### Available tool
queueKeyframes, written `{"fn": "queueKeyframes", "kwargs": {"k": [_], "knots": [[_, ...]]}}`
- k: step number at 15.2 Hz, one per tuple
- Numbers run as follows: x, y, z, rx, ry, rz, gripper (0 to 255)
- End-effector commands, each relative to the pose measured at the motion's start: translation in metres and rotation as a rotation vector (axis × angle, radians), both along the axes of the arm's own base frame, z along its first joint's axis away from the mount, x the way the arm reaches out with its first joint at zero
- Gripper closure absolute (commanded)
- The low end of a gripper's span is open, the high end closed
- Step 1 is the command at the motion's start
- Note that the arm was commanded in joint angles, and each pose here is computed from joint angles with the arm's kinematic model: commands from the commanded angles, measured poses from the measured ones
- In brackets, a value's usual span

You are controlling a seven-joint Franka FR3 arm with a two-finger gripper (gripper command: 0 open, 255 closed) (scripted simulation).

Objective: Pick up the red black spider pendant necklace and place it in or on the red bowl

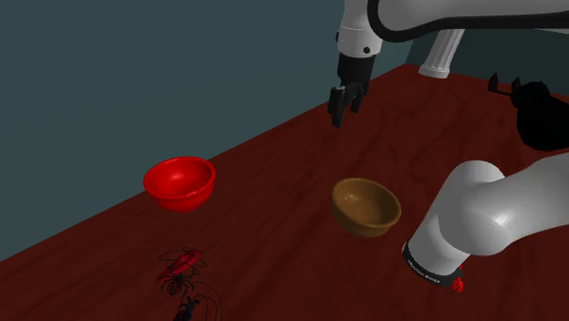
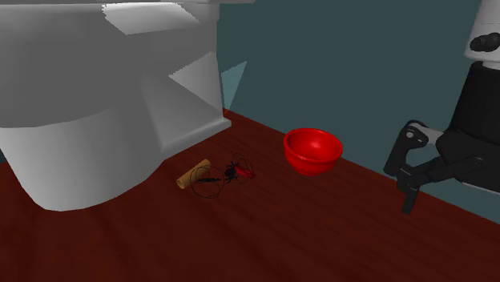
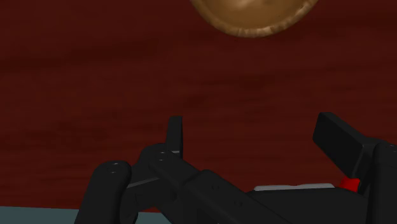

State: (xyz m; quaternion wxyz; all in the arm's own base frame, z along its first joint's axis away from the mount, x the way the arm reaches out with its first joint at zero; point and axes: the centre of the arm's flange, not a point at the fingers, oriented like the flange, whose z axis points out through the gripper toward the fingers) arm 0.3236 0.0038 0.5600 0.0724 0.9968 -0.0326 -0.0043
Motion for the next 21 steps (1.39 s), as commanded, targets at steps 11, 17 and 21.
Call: {"fn": "queueKeyframes", "kwargs": {"k": [11,17,21], "knots": [[0.032,0.108,-0.054,0.045,-0.002,0.040,0],[0.049,0.175,-0.085,0.072,-0.002,0.064,0],[0.060,0.220,-0.104,0.090,-0.003,0.081,0]]}}
